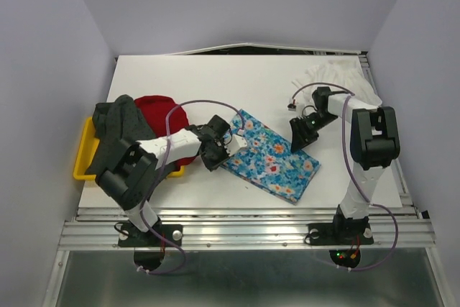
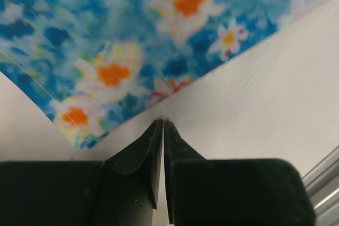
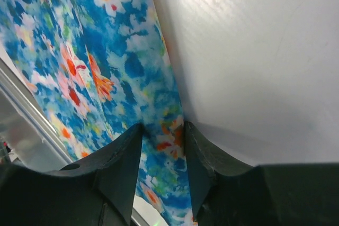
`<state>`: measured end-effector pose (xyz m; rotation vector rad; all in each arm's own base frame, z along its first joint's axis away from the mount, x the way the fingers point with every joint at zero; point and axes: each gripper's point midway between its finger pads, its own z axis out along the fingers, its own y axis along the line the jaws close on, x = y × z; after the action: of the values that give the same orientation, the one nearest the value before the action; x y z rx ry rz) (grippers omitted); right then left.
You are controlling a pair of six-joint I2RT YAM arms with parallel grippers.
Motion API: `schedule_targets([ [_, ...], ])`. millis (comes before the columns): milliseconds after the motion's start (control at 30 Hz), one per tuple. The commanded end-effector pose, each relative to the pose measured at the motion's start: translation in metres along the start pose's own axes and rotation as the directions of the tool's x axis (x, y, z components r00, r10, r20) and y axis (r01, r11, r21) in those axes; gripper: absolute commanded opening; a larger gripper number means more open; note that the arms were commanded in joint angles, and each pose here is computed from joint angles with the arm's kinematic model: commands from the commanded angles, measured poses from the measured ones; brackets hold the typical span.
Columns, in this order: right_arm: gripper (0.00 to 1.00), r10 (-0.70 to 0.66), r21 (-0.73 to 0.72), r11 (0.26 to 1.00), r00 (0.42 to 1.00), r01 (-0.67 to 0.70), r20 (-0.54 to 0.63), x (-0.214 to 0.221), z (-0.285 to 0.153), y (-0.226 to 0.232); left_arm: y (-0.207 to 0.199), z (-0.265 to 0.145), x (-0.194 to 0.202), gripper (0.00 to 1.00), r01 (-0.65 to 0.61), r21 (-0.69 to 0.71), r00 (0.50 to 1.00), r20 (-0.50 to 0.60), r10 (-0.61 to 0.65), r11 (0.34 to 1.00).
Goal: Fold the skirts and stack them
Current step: Fold the skirt
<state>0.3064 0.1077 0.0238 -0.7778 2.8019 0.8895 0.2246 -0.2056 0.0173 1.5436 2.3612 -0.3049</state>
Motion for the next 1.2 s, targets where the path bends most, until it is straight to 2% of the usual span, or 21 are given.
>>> schedule_targets([
  [0,0.42,0.035,0.022,0.999,0.994,-0.033,-0.104,0.033,0.005,-0.002,0.007,0.019,-0.009,0.16,0.054,0.003,0.998,-0.024,-0.054,0.999],
  [133,0.40,0.074,-0.007,0.997,0.991,-0.075,-0.113,0.042,0.007,0.007,0.030,0.044,-0.025,0.14,0.099,-0.050,0.995,-0.026,-0.100,0.994],
  [167,0.40,0.088,-0.019,0.996,0.990,-0.091,-0.112,0.043,0.008,0.010,0.043,0.044,-0.041,0.14,0.101,-0.077,0.995,0.002,-0.102,0.992],
  [233,0.41,0.121,-0.044,0.991,0.987,-0.127,-0.110,0.043,0.010,0.016,0.066,0.050,-0.054,0.14,0.132,-0.112,0.991,0.026,-0.130,0.985],
  [267,0.42,0.138,-0.053,0.988,0.984,-0.144,-0.112,0.044,0.011,0.018,0.072,0.063,-0.052,0.14,0.144,-0.109,0.990,0.003,-0.144,0.984],
  [300,0.43,0.152,-0.061,0.985,0.982,-0.159,-0.112,0.045,0.012,0.020,0.087,0.060,-0.072,0.13,0.150,-0.125,0.988,0.045,-0.145,0.981],
  [367,0.46,0.193,-0.091,0.975,0.976,-0.202,-0.102,0.044,0.014,0.027,0.116,0.065,-0.088,0.13,0.183,-0.155,0.982,0.074,-0.173,0.971],
  [467,0.47,0.245,-0.135,0.957,0.965,-0.256,-0.093,0.040,0.019,0.038,0.147,0.067,-0.092,0.13,0.209,-0.204,0.977,0.085,-0.195,0.956],
  [567,0.52,0.289,-0.193,0.935,0.954,-0.299,-0.080,0.036,0.023,0.051,0.182,0.050,-0.108,0.16,0.226,-0.271,0.971,0.139,-0.194,0.936],
  [633,0.52,0.303,-0.240,0.919,0.950,-0.312,-0.077,0.033,0.024,0.063,0.190,0.042,-0.113,0.18,0.225,-0.274,0.970,0.157,-0.188,0.935],
  [700,0.54,0.297,-0.260,0.916,0.952,-0.305,-0.071,0.030,0.023,0.070,0.192,0.026,-0.120,0.20,0.227,-0.258,0.964,0.197,-0.179,0.939],
  [733,0.60,0.278,-0.244,0.928,0.959,-0.283,-0.055,0.025,0.019,0.068,0.189,0.008,-0.130,0.21,0.216,-0.248,0.959,0.238,-0.157,0.945],
  [767,0.60,0.259,-0.228,0.938,0.965,-0.261,-0.041,0.022,0.015,0.067,0.186,0.013,-0.125,0.21,0.213,-0.243,0.961,0.226,-0.158,0.946],
  [833,0.72,0.223,-0.213,0.951,0.975,-0.222,-0.020,0.018,0.004,0.067,0.170,-0.012,-0.132,0.26,0.189,-0.214,0.949,0.289,-0.123,0.958],
  [867,0.78,0.190,-0.210,0.961,0.981,-0.181,0.026,0.007,-0.010,0.069,0.167,-0.038,-0.141,0.28,0.182,-0.231,0.935,0.341,-0.096,0.956],
  [900,0.80,0.166,-0.215,0.964,0.986,-0.158,0.019,0.009,-0.018,0.075,0.159,-0.039,-0.136,0.34,0.178,-0.219,0.931,0.353,-0.093,0.959],
  [967,0.82,0.098,-0.191,0.978,0.993,-0.084,0.063,-0.007,-0.040,0.081,0.152,-0.070,-0.141,0.38,0.162,-0.242,0.911,0.410,-0.050,0.957],
  [1067,0.81,0.048,-0.129,0.991,0.994,-0.035,0.102,-0.018,-0.061,0.075,0.136,-0.086,-0.133,0.43,0.139,-0.251,0.903,0.429,-0.018,0.958],
  [1167,0.76,-0.031,-0.045,0.998,0.981,0.040,0.191,-0.049,-0.074,0.063,0.102,-0.115,-0.135,0.47,0.037,-0.296,0.879,0.463,0.110,0.955],
])
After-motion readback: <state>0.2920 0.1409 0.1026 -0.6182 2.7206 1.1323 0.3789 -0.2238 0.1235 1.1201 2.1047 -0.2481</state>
